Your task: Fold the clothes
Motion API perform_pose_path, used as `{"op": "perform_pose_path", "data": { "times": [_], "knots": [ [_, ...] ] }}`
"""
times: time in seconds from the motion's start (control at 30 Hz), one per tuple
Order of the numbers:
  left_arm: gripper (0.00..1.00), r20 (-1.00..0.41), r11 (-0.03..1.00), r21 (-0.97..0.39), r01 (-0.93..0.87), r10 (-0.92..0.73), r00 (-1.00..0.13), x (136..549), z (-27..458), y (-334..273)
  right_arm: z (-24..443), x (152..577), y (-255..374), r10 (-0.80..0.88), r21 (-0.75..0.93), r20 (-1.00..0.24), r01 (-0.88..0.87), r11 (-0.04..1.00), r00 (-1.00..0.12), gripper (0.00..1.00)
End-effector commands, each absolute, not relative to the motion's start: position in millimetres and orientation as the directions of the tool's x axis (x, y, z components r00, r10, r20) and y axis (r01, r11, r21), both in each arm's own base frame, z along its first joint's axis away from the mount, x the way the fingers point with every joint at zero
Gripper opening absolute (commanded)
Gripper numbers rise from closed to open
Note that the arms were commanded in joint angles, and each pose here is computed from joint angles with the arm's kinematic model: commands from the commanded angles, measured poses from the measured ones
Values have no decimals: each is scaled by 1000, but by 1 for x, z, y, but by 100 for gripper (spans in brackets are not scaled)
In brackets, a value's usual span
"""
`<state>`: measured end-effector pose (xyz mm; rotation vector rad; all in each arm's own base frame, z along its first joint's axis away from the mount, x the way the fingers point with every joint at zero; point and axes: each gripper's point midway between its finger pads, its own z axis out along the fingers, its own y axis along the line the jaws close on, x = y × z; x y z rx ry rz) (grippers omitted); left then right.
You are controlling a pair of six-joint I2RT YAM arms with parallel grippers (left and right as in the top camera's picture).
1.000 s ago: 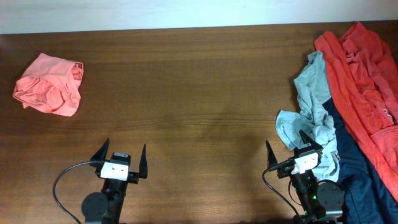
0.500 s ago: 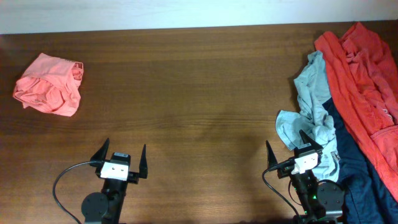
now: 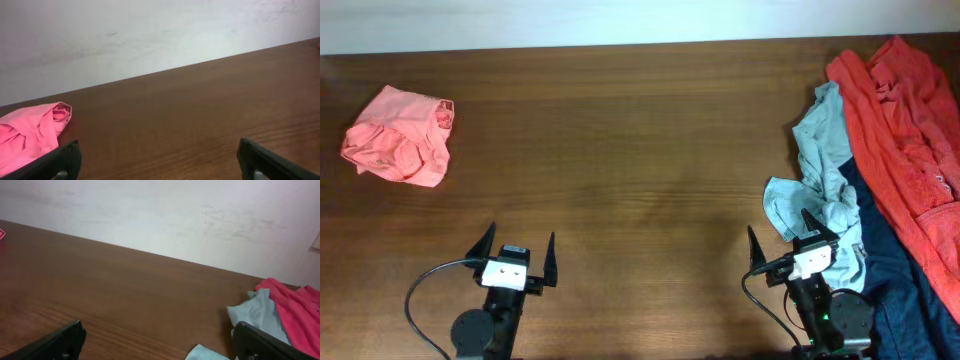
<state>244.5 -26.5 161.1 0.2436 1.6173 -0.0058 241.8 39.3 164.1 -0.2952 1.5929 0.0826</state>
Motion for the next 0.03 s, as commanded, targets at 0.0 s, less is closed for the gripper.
{"op": "perform_pose_path", "data": {
  "times": [0.0],
  "knots": [
    [99,-988,980,140,143,148,-44,245,160,-23,162,242,38,-136,-128,-990,-234,964,-22,99]
  ]
}}
